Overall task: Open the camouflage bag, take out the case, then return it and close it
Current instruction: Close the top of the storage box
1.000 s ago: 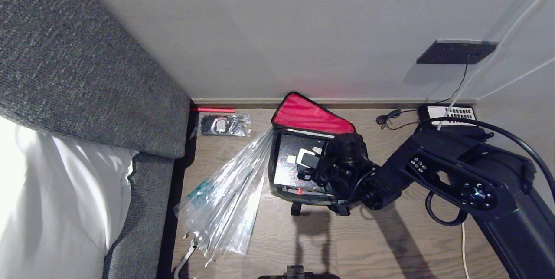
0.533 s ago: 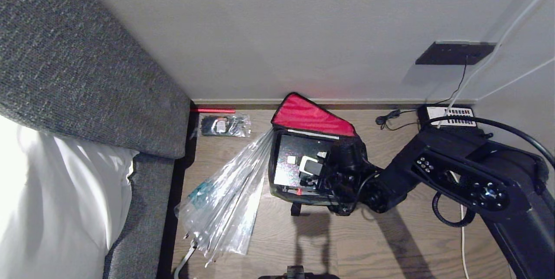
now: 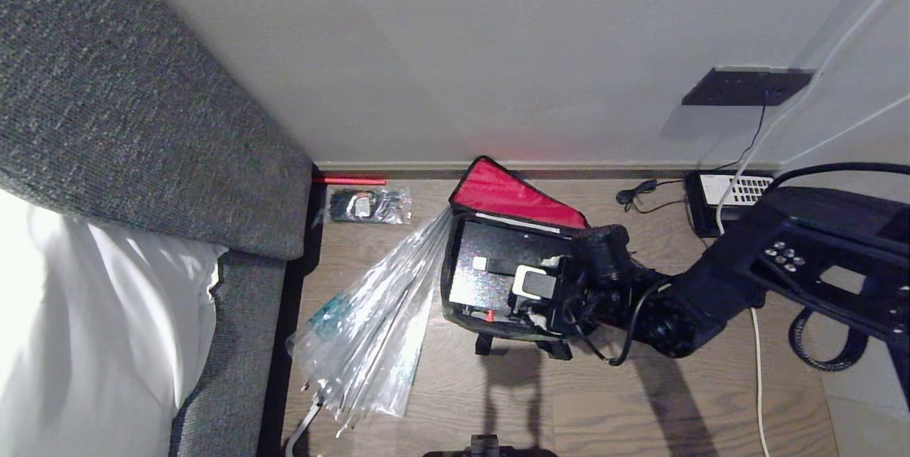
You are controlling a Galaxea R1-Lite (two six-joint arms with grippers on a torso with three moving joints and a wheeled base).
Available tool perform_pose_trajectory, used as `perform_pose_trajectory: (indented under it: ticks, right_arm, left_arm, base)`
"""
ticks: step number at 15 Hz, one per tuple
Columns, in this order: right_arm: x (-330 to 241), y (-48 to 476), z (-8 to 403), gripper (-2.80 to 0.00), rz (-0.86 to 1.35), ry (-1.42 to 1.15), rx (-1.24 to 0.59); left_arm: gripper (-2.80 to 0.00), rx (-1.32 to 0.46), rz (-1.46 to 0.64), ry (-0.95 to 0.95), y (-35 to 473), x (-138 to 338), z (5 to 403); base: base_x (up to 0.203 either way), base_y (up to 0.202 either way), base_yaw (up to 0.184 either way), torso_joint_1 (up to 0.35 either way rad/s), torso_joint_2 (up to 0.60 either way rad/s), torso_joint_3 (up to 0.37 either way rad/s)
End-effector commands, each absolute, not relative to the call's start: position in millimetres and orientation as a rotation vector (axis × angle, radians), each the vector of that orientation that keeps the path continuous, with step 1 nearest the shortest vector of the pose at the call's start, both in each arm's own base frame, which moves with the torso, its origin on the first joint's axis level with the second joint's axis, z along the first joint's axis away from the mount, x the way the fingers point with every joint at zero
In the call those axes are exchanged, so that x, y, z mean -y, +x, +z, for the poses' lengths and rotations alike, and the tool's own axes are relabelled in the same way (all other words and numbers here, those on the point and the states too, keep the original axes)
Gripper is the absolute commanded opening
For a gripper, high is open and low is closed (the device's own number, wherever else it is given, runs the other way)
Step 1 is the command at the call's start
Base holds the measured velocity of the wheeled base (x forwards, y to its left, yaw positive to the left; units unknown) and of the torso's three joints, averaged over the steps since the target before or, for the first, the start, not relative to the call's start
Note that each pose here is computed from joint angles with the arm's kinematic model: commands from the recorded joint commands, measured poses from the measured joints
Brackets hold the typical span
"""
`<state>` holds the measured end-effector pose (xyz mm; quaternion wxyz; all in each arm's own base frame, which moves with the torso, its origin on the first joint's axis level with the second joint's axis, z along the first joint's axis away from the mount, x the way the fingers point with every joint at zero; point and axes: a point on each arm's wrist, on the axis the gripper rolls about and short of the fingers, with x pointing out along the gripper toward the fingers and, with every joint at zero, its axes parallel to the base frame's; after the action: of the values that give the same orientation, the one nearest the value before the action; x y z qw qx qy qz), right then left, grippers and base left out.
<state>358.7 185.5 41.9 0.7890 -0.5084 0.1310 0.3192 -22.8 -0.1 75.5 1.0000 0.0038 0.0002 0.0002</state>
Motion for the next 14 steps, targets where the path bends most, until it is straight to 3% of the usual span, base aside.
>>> perform_pose_trajectory:
  ticks: [1, 3, 4, 10, 14]
  right_arm:
    - [-176.7, 341.8, 80.5, 0.00, 0.650, -1.088, -0.210]
    - [-165.7, 321.1, 103.8, 0.00, 0.633, -1.079, -0.185]
    - [-158.6, 308.0, 117.2, -2.80, 0.621, -1.069, -0.170]
    - [-96.1, 200.0, 181.7, -2.80, 0.451, -0.998, -0.153]
    - [-53.6, 124.5, 194.3, -2.80, 0.230, -0.802, -0.220]
  left_arm:
    - [-2.80, 0.000, 0.002, 0.008, -22.8, 0.1, 75.5]
    - [-2.80, 0.001, 0.002, 0.008, -22.8, 0.1, 75.6]
    - [-2.80, 0.000, 0.001, 0.008, -22.8, 0.1, 75.5]
    - [-2.80, 0.000, 0.002, 0.008, -22.8, 0.1, 75.5]
    - [-2.80, 0.000, 0.001, 0.008, -22.8, 0.1, 75.5]
  base:
    - [0.000, 0.000, 0.000, 0.000, 0.00, 0.000]
    - [0.000, 0.000, 0.000, 0.000, 0.00, 0.000]
    - [0.000, 0.000, 0.000, 0.000, 0.00, 0.000]
    - [0.000, 0.000, 0.000, 0.000, 0.00, 0.000]
    - [0.000, 0.000, 0.000, 0.000, 0.00, 0.000]
